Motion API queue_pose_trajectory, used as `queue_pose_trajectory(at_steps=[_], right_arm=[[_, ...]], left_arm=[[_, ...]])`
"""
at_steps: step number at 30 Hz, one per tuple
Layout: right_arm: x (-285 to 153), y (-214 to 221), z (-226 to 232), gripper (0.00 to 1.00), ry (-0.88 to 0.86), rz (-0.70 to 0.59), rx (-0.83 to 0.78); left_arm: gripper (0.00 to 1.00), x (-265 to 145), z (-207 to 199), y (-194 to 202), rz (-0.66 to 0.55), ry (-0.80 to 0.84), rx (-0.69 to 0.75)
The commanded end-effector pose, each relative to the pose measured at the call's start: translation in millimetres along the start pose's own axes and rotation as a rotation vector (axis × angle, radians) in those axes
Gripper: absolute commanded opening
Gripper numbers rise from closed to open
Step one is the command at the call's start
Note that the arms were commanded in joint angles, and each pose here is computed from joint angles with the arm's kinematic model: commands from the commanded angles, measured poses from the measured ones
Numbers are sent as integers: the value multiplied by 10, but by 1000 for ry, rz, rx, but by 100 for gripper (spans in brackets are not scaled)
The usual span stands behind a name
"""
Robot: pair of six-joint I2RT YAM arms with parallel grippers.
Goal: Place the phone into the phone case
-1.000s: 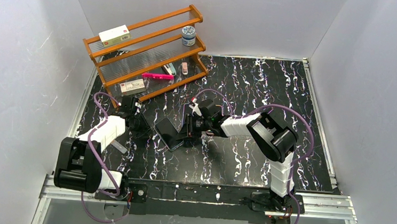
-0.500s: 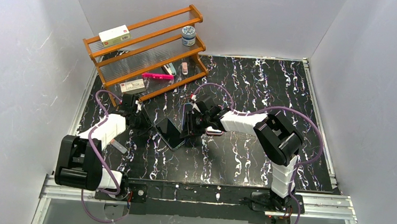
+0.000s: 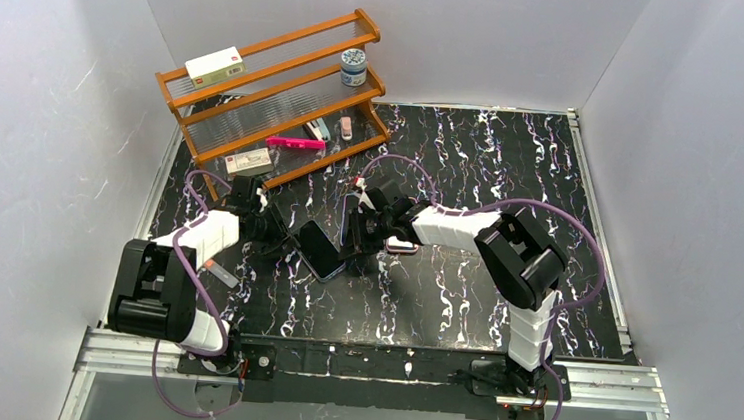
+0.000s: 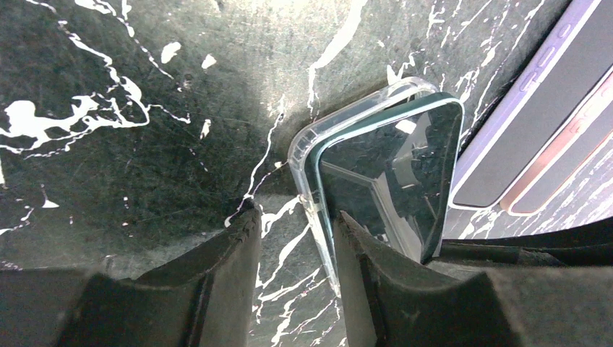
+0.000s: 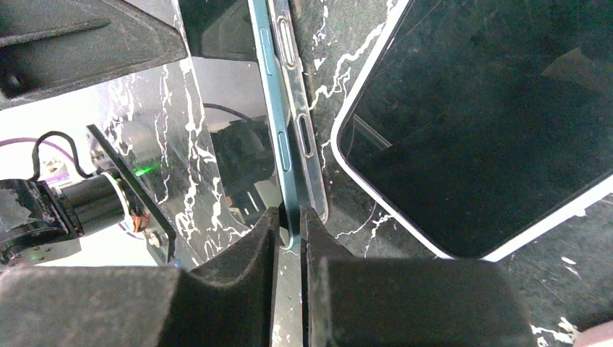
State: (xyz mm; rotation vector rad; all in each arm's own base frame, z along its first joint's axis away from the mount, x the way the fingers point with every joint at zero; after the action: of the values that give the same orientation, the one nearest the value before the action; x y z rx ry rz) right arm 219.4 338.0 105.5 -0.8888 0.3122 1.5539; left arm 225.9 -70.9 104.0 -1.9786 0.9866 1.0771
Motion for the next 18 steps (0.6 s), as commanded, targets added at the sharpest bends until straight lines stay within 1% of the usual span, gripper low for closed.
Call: queue_pose_trajectory(at_steps=[1,5,7,10,13,18], right_arm=[[119,-24,67,18,-37,5,-20],[184,-22,150,17,-57,-12,-47],[195,-38,172,15,-45,-34,-52],[183,-77,223,15,-50,-77,-64],[145,-121,283,17,-72,-117,-75],[128,-158,319,27,-67,-144,-98]], left_arm=[[40,16,0,8,21,16,2],[37,57,27,28,37,7,-4],[35,77,43,42,47,0,-9],[33,96,54,59,59,-1,-13],[32,103,69,71,63,-6,-13],[27,109,105,94,71,-33,-16]])
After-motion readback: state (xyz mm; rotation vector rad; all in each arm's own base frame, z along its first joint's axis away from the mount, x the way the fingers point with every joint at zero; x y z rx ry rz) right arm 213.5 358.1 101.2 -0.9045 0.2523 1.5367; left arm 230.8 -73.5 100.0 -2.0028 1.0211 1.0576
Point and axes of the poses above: each gripper's point midway between its finger pads, its own x axis out along the fingers, its own z axis along the line the jaws close on, y = z × x, the point moved 9 cm from there along -x, back along the fingers, and after that the axes turned 2 degrees about x, right-handed, at the moved point
